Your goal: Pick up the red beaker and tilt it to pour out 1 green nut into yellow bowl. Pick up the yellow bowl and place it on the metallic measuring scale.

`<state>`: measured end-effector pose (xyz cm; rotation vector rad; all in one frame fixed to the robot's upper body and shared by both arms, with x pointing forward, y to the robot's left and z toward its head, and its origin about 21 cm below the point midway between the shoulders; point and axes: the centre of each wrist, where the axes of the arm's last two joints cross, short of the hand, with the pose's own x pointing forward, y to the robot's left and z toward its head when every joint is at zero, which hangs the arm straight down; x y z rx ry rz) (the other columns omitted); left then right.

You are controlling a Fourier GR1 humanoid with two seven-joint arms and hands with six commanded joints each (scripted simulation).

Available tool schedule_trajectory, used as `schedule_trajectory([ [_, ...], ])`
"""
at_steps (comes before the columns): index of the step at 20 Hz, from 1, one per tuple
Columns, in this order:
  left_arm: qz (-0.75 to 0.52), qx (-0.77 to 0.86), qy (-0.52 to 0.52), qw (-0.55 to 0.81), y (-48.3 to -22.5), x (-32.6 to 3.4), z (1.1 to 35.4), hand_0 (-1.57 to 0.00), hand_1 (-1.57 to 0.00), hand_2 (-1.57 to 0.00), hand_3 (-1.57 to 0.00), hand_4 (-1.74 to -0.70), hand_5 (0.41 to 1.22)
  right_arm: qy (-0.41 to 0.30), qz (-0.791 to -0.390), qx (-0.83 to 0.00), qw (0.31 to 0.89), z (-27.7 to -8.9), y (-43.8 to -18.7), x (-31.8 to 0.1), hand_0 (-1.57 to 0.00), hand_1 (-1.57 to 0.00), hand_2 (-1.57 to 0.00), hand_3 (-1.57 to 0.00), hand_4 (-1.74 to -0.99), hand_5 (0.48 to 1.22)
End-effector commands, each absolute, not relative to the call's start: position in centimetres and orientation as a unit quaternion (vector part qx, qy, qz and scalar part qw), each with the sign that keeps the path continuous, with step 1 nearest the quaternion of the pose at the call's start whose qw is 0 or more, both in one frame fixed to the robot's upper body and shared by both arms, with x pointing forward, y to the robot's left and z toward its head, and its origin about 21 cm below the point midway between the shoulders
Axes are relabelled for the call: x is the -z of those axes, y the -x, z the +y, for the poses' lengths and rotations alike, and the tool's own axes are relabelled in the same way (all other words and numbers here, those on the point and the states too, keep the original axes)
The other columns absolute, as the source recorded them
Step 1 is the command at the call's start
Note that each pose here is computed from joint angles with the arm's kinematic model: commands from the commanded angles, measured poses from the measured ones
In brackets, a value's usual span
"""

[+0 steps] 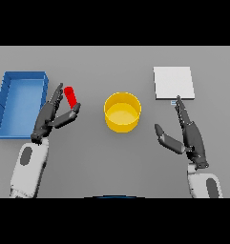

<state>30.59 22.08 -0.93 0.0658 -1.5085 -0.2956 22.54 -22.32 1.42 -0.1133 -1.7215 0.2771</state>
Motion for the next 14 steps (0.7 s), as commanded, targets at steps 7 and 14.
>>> schedule_trajectory([
  [7, -0.676, 0.154, -0.045, 0.719, -33.5, 0.8, 20.8, 0.00, 0.00, 0.00, 0.00, -1.20, 0.663, 0.052, -0.753, -0.114, 0.646, -22.3, -22.0, -1.1, 0.00, 0.00, 0.00, 0.00, -1.231, 0.633],
  [14, -0.684, 0.138, -0.036, 0.715, -35.3, 1.9, 19.7, 0.00, 0.00, 0.00, 0.00, -1.25, 0.695, 0.060, -0.749, -0.107, 0.651, -22.3, -22.4, -1.2, 0.00, 0.00, 0.00, 0.00, -1.245, 0.642],
])
